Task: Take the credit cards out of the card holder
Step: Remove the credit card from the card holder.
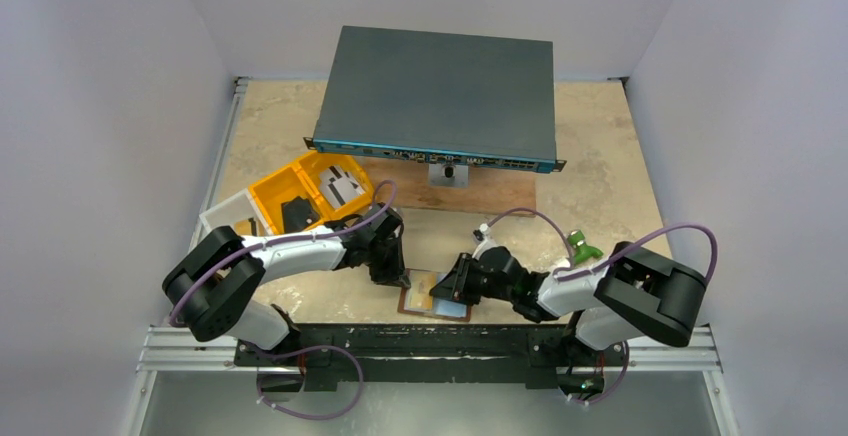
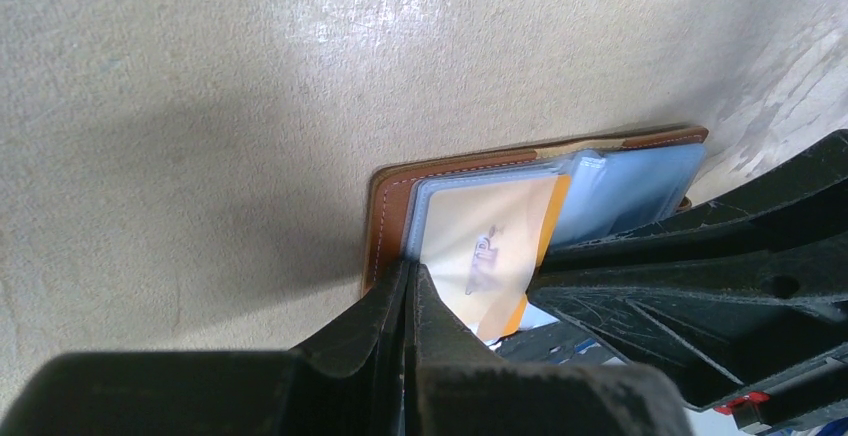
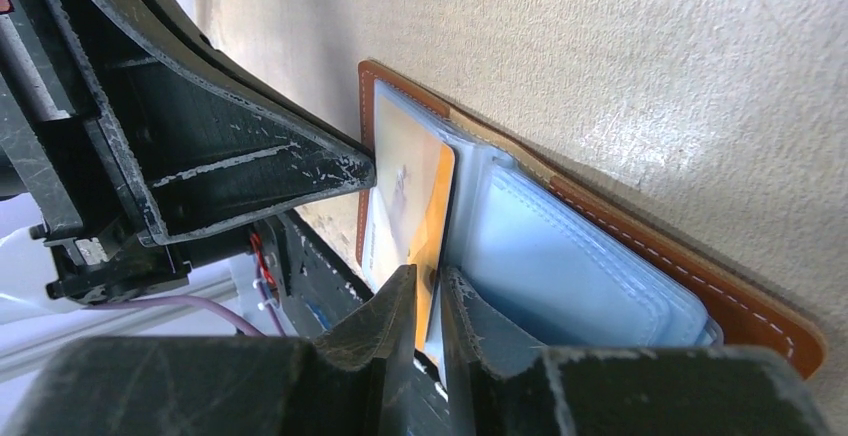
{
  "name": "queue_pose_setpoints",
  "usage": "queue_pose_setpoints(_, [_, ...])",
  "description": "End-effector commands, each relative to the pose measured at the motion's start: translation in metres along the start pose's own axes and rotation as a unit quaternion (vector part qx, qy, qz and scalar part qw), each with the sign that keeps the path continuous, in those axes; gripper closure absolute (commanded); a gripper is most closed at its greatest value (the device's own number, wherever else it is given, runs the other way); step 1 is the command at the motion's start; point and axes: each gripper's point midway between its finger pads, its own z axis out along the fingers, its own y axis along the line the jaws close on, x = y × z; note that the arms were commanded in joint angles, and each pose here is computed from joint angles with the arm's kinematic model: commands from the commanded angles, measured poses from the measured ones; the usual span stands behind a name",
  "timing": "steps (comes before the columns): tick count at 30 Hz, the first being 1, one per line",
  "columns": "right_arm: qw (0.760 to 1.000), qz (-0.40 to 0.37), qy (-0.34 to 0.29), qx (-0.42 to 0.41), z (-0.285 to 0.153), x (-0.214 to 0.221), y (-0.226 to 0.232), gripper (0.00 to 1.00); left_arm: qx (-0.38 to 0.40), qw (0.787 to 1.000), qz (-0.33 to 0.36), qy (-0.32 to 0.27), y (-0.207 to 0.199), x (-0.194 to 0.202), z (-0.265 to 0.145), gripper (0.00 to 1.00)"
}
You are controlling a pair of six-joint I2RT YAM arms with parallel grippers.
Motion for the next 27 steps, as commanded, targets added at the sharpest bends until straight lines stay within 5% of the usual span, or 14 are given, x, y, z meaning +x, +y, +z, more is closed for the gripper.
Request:
queue_pose_setpoints(1, [1.0,0.007,0.005,-0.02,0.0,0.001,0.006,0.83,-0.123,0.992,-0.004,0.005,0.065,0.015,0.008,1.0])
queue_pose_setpoints(6, [1.0,0.0,0.01,-0.026,0.005,0.001,0.012,0.81,-0.117,0.993,-0.002,0.006,0.061,0.017,0.008,1.0])
queue_pose_setpoints(12, [1.0,-0.006,0.012,-0.019,0.009,0.0,0.012,1.0,-0.118,0.993,-0.002,0.006,0.061,0.02,0.008,1.0])
queue_pose_setpoints(27, [0.999,-0.017,-0.018,0.02,-0.009,-0.009,-0.002,1.0,-0.164,0.986,-0.014,-0.002,0.088,0.02,0.001,1.0])
